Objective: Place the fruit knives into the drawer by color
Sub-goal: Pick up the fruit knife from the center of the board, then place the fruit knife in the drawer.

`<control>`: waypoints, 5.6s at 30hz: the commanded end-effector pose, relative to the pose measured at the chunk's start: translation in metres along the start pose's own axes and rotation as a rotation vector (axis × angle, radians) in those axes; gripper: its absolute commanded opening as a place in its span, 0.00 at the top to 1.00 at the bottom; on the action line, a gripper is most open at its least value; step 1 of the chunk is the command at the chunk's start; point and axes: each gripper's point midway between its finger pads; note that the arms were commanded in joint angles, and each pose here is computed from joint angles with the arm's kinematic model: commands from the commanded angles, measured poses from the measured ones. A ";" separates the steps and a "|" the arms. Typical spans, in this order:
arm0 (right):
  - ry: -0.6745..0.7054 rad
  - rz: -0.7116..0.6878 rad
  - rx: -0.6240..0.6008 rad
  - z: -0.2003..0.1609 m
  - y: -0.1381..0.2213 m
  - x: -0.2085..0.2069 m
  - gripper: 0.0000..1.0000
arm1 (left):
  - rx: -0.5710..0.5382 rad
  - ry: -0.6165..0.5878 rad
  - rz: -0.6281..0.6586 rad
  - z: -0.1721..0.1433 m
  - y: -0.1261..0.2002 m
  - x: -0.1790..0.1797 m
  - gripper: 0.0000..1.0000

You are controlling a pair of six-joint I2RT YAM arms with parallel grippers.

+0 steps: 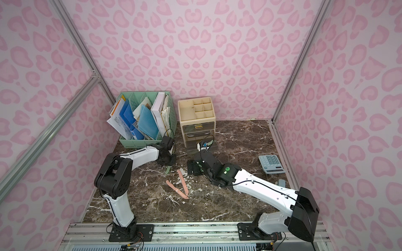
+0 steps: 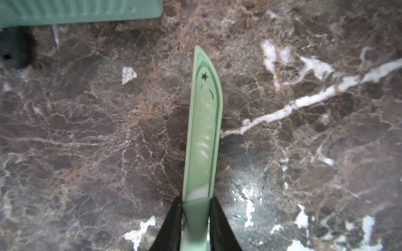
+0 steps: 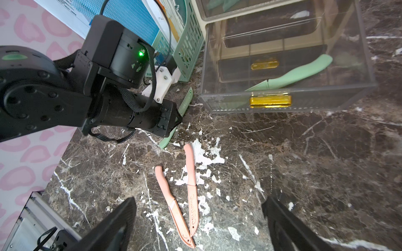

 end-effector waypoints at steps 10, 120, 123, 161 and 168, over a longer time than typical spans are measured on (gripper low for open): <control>0.002 0.030 -0.013 0.003 -0.001 0.007 0.05 | 0.118 -0.002 -0.016 -0.029 -0.004 -0.003 0.83; -0.078 -0.020 -0.036 0.011 0.005 -0.043 0.05 | -0.233 -0.398 -0.224 0.014 0.217 -0.044 0.81; -0.098 -0.011 -0.059 0.017 0.012 -0.045 0.05 | -0.256 -0.441 -0.241 0.026 0.226 -0.057 0.81; -0.276 -0.035 -0.114 0.018 0.068 -0.091 0.04 | -0.258 -0.801 -0.310 0.112 0.158 -0.186 0.80; -0.294 -0.041 -0.111 0.016 0.066 -0.100 0.04 | -0.235 -0.809 -0.325 0.114 0.138 -0.194 0.80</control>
Point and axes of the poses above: each gripper's point midway between its finger pads, its own y axis back along the fingers, its own x axis along the line the jaws close on, z = x × y, and after that the axes turned 3 degrees about y, right-handed
